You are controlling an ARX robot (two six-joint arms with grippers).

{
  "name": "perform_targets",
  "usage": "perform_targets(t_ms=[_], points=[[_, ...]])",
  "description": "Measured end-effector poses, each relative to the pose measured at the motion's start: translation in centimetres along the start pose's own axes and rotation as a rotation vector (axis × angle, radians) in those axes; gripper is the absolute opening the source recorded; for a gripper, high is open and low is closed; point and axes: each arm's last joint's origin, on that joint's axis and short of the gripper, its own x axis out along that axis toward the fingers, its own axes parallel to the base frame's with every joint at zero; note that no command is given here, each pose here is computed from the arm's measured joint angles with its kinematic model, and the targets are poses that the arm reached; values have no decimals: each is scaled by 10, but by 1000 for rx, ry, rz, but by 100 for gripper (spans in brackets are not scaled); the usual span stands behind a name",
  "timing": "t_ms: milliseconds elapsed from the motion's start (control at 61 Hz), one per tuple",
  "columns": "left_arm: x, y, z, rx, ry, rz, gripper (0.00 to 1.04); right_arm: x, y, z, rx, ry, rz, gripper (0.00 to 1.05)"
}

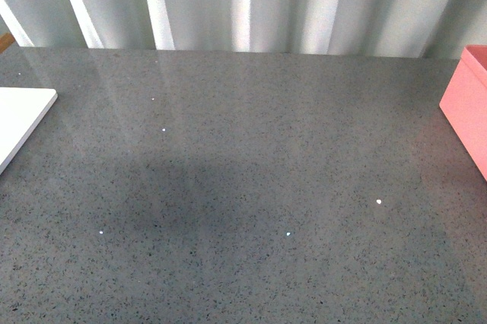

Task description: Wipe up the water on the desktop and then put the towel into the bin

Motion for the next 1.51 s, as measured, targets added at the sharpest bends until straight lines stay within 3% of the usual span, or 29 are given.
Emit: perform_targets(t_ms=[491, 1098, 1376, 1425, 1507], points=[[0, 0, 0, 0, 0, 0, 98, 21, -6, -3, 72, 20, -23, 5], [0, 0, 0, 0, 0, 0, 98, 21, -7, -3, 90, 25, -30, 100], [0, 0, 0, 0, 0, 0, 98, 23, -7, -3, 105, 2, -10, 97], [0, 0, 0, 0, 0, 0, 98, 29, -4, -9, 188, -211, 121, 89], [0, 0, 0, 0, 0, 2, 98, 32, 11, -32, 213, -584, 296, 73]])
